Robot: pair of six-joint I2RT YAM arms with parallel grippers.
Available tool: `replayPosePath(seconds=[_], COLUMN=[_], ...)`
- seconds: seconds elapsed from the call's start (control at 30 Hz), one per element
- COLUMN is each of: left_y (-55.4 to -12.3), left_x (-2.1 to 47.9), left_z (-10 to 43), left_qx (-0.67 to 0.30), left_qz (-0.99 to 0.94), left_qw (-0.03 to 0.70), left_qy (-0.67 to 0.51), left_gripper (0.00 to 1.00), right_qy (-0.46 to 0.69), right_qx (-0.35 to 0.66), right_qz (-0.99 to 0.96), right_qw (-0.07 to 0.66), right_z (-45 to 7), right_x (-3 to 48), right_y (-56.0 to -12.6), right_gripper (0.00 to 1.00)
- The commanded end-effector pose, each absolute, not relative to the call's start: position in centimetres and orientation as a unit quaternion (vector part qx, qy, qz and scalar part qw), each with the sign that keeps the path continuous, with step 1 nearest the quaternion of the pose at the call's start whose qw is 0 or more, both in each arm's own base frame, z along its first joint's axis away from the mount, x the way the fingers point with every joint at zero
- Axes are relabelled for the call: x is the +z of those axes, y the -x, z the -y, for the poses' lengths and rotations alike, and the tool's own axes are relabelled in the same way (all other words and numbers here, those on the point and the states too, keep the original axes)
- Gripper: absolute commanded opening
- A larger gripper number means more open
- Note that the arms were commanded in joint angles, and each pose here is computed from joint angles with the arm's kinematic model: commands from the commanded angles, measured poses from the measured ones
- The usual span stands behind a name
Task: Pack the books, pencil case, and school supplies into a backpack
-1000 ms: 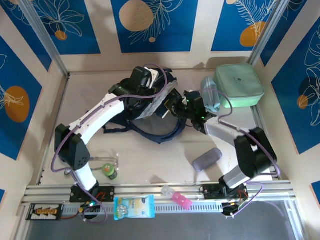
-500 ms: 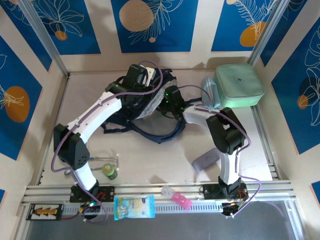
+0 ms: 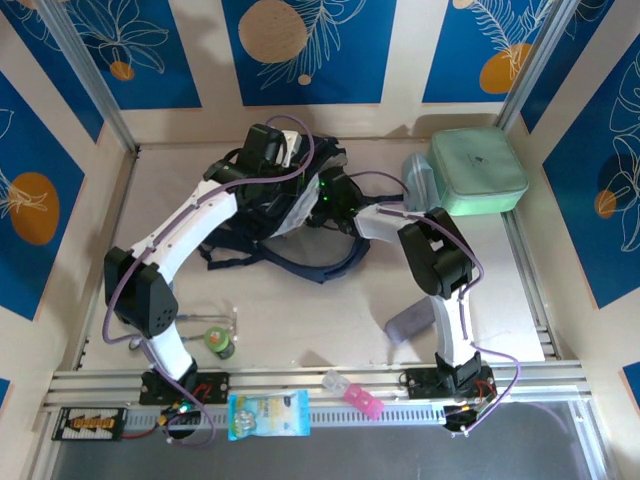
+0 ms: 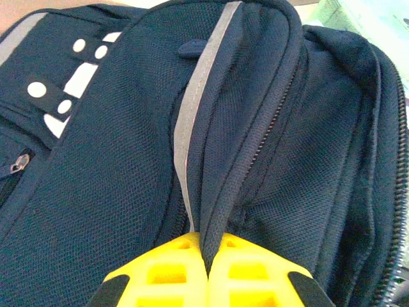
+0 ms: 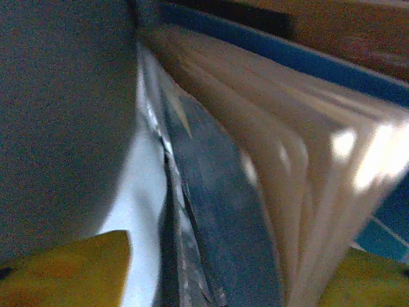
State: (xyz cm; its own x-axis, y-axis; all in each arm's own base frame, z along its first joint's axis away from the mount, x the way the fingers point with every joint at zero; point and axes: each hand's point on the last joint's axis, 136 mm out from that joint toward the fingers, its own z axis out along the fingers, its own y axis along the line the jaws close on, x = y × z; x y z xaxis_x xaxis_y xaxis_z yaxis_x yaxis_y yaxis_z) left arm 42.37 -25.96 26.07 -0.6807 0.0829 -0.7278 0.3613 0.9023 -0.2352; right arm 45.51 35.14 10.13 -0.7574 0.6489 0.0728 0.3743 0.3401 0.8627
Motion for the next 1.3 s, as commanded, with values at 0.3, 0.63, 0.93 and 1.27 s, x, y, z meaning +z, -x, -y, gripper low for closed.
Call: replayPosePath(seconds=[0.3, 0.63, 0.93, 1.27], left_y=[-43.8, -42.5, -39.3, -38.8], left_x=[32.0, 25.5, 15.8, 10.0], left_z=[27.0, 25.5, 11.9, 6.6], left_qx=[-0.263, -0.26, -0.187, -0.236], left_qz=[-0.848, -0.877, -0.925, -0.89], left_qw=[0.45, 0.391, 0.302, 0.262], left_qy=[-0.101, -0.101, 0.131, 0.288], left_gripper=[0.0, 0.89, 0.84, 0.57], right_qy=[-0.36, -0.414, -0.273, -0.225], right_qx=[0.482, 0.268, 0.272, 0.24], right_qz=[-0.79, -0.835, -0.893, -0.928], right_qw=[0.116, 0.244, 0.232, 0.176], right_z=[-26.5, -12.8, -16.0, -20.2], right_x=[14.9, 14.6, 15.0, 11.4], right_y=[-36.9, -29.7, -30.0, -28.8], right_gripper=[0.74, 0.79, 0.8, 0.79])
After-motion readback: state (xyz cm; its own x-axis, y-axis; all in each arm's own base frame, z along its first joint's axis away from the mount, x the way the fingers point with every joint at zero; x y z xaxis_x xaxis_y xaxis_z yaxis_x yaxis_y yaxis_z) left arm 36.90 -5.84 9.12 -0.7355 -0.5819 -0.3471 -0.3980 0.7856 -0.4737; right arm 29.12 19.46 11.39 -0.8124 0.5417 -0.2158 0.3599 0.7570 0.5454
